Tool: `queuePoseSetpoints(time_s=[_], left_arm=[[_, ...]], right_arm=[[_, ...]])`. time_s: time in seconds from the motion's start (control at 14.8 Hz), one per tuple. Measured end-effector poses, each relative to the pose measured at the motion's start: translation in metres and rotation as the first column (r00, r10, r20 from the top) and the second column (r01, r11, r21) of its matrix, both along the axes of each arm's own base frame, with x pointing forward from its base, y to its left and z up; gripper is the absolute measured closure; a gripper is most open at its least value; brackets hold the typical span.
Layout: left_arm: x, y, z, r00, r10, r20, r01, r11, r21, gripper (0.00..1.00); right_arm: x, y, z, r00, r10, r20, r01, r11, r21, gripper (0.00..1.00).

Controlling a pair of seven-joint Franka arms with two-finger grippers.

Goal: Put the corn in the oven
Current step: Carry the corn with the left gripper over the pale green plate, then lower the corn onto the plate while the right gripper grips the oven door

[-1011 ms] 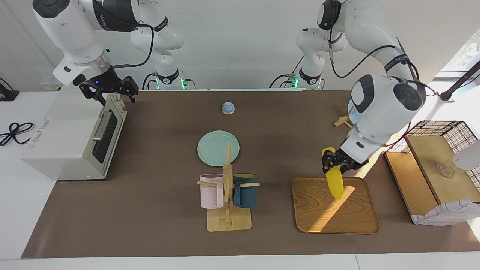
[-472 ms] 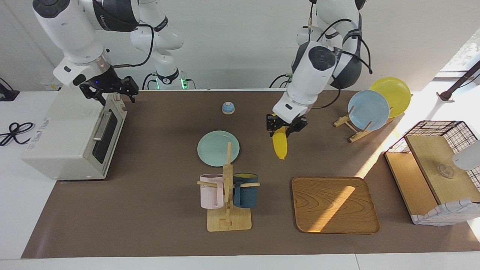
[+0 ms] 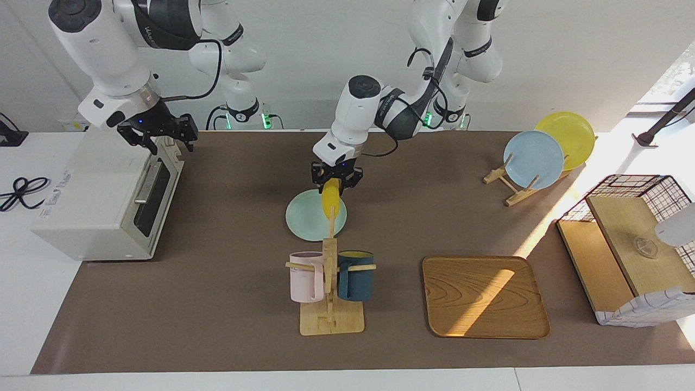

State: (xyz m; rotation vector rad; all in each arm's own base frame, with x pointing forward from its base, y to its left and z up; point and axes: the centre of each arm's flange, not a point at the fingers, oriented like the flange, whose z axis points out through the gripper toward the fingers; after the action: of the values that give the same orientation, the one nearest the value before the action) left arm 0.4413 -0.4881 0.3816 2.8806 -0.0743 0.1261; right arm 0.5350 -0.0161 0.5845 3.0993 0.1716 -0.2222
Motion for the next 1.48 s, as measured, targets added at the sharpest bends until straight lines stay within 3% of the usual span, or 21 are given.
queuePoseSetpoints(time_s=[0.2,0.47,0.74,1.08,1.28,1.48], left_arm=[[0.011,-0.022,-0.025,1.000,0.007,0.008,-0.007,1.000,-0.013,0.44],[0.020,-0.026,-0.040,0.999,0.020,0.028,-0.019,0.999,-0.027,0.44],[0.020,-0.025,-0.045,0.999,0.021,0.025,-0.020,1.000,-0.022,0.44],[0.020,-0.024,-0.047,1.000,0.019,0.022,-0.019,1.000,-0.016,0.00],[0.027,-0.016,-0.037,0.999,0.028,0.021,-0.028,1.000,-0.008,0.00],[0.061,0.034,0.016,0.999,0.047,0.008,-0.047,0.999,0.018,0.00]], right_arm=[[-0.004,-0.015,-0.009,1.000,-0.027,0.002,0.027,1.000,0.001,0.60],[-0.018,-0.043,-0.056,0.992,-0.110,0.066,0.111,0.994,-0.006,0.99],[-0.029,-0.064,-0.092,0.988,-0.138,0.065,0.141,0.989,-0.045,0.99],[-0.032,-0.072,-0.106,0.994,-0.099,0.043,0.104,0.985,-0.136,0.99],[-0.031,-0.075,-0.111,0.998,-0.055,0.034,0.060,0.982,-0.178,0.99],[-0.030,-0.076,-0.115,1.000,-0.022,0.023,0.026,0.981,-0.194,0.99]])
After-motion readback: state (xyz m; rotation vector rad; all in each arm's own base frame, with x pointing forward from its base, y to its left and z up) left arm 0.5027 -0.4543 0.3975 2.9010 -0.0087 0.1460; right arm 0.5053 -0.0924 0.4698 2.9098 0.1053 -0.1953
